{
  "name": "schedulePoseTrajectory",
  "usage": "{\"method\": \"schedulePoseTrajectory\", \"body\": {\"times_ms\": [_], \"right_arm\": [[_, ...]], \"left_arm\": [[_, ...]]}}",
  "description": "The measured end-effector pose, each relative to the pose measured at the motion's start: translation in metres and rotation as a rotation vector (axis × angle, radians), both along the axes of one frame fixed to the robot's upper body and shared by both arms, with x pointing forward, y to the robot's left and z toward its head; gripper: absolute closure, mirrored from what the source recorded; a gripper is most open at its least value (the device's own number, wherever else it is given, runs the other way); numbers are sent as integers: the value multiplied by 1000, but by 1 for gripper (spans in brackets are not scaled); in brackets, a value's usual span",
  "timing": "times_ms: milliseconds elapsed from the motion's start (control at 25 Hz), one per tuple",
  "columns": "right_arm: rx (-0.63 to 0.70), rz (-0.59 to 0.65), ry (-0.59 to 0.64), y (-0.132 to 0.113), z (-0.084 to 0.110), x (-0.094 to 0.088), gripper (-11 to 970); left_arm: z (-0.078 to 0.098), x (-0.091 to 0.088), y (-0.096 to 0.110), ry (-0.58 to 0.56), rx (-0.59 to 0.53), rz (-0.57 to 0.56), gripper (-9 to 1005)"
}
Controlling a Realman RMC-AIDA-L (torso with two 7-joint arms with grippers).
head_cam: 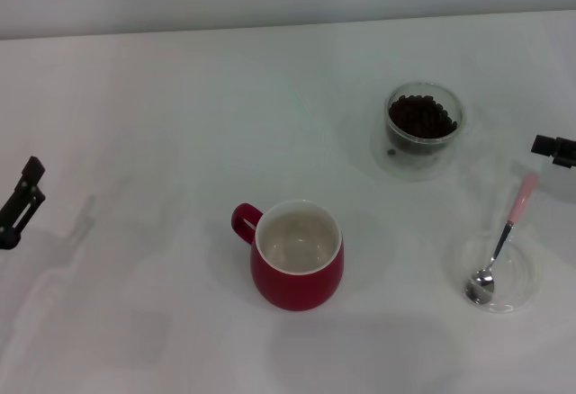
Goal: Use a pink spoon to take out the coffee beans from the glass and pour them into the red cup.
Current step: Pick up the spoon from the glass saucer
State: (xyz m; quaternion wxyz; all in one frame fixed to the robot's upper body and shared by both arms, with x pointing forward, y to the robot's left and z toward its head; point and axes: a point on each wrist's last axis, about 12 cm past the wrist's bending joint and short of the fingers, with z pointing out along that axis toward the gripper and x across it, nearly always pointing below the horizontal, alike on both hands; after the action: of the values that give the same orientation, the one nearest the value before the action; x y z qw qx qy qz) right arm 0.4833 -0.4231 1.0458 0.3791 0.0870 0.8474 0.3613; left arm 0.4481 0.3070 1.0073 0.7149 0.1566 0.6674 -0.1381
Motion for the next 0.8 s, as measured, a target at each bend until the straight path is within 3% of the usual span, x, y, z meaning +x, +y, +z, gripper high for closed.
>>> {"method": "schedulePoseTrajectory", "body": {"times_ms": [800], "right_arm": [[38, 91, 59, 26, -15, -7, 189]], "left_arm": [[2, 3, 5, -5, 23, 4, 231]]}}
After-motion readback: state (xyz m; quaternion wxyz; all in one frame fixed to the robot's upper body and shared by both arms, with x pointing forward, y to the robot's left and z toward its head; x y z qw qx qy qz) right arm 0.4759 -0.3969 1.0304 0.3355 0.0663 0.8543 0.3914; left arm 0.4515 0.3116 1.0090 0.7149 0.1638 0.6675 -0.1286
